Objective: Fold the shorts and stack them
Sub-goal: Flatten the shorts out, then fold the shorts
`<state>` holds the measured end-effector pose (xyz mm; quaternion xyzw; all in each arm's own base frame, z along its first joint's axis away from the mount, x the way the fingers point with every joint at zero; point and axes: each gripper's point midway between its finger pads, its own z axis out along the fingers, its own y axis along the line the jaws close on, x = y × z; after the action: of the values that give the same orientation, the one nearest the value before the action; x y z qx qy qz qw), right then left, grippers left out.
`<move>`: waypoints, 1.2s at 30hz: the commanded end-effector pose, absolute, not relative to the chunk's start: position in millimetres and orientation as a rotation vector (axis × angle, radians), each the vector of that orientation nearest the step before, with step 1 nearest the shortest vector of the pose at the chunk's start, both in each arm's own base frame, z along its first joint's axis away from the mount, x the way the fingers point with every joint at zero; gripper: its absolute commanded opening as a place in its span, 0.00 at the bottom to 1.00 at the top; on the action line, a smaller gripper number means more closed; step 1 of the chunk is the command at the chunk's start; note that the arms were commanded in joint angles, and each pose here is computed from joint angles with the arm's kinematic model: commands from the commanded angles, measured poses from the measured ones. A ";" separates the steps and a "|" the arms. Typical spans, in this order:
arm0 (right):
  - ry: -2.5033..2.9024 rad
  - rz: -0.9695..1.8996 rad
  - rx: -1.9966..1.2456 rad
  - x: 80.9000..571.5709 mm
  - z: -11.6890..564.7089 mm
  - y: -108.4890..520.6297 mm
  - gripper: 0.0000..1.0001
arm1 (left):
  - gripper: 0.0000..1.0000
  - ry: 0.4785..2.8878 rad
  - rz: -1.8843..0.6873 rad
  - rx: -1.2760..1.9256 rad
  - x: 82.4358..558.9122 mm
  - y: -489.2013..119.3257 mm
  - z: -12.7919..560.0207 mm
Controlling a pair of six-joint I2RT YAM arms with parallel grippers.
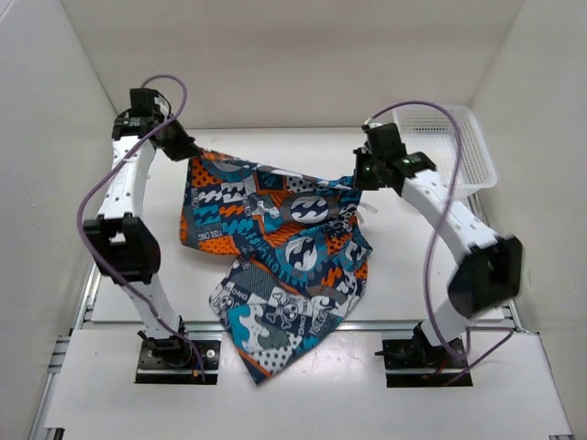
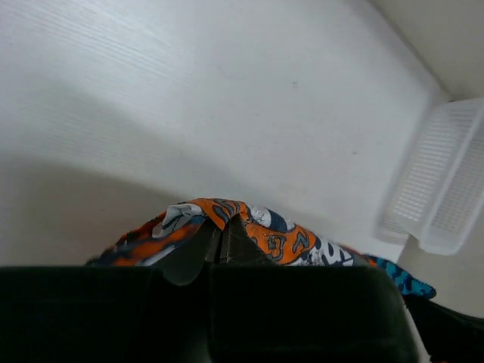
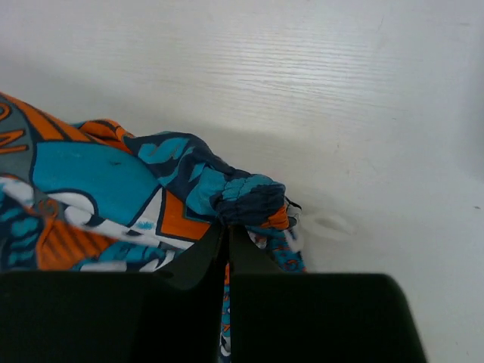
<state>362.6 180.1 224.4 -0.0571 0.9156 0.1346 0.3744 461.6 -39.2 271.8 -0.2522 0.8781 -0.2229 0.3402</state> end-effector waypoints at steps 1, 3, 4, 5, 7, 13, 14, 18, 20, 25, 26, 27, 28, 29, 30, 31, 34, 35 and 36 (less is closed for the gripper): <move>2.321 0.395 -0.109 415.6 213.6 180.6 0.00 | 0.10 2.191 -0.468 -0.634 482.2 -16.4 292.7; 2.347 0.431 -0.105 435.0 202.5 184.4 0.00 | 0.10 2.209 -0.445 -0.647 500.0 -8.6 277.5; 2.376 0.445 -0.099 449.2 192.0 192.4 0.00 | 0.10 2.213 -0.444 -0.649 504.9 -8.1 273.8; 2.391 0.450 -0.077 460.3 186.8 186.6 0.00 | 0.10 2.231 -0.442 -0.657 512.5 -7.4 262.5; 2.453 0.469 -0.073 474.8 162.4 190.0 0.00 | 0.10 2.227 -0.458 -0.647 521.1 -9.0 262.5; 2.460 0.546 -0.011 497.1 165.3 190.6 0.00 | 0.10 2.252 -0.462 -0.641 526.3 -9.8 250.1; 2.452 0.562 -0.018 497.7 169.2 192.9 0.00 | 0.10 2.242 -0.463 -0.637 524.8 -9.9 255.4; 2.455 0.626 -0.008 489.8 181.9 190.1 0.00 | 0.10 2.232 -0.499 -0.601 506.8 -16.8 274.3; 2.471 0.636 -0.010 469.8 187.2 186.9 0.00 | 0.10 2.241 -0.504 -0.587 488.7 -19.6 280.0; 2.441 0.618 0.006 413.7 211.1 169.2 0.00 | 0.10 2.258 -0.523 -0.515 403.6 -46.9 292.9; 2.480 0.598 0.019 399.0 197.0 163.7 0.00 | 0.10 2.275 -0.542 -0.503 388.0 -53.3 290.0; 2.486 0.597 0.021 389.7 195.4 161.3 0.00 | 0.10 2.244 -0.569 -0.462 365.3 -62.1 303.4; 2.462 0.601 0.016 377.8 205.3 158.4 0.00 | 0.10 2.302 -0.584 -0.480 347.9 -67.9 279.7; 2.505 0.594 0.024 362.9 189.4 154.6 0.00 | 0.10 2.313 -0.607 -0.476 334.2 -74.1 275.0; 2.487 0.575 0.019 352.7 194.6 151.9 0.00 | 0.10 2.359 -0.623 -0.470 305.0 -84.1 259.8; 2.507 0.556 0.029 343.3 187.9 147.4 0.00 | 0.10 2.369 -0.635 -0.462 292.3 -89.3 254.1; 2.550 0.516 0.062 316.2 167.7 135.9 0.00 | 0.10 2.481 -0.642 -0.463 236.1 -102.5 221.5; 2.564 0.513 0.065 310.4 162.1 134.4 0.00 | 0.10 2.502 -0.635 -0.467 224.2 -103.3 214.5; 2.588 0.497 0.085 300.3 151.8 130.2 0.00 | 0.10 2.485 -0.652 -0.457 208.8 -104.5 216.5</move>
<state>317.5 140.9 176.0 0.0141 0.9385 0.2070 0.2761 243.4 -103.2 240.1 -0.1539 0.9053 -0.2496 0.3073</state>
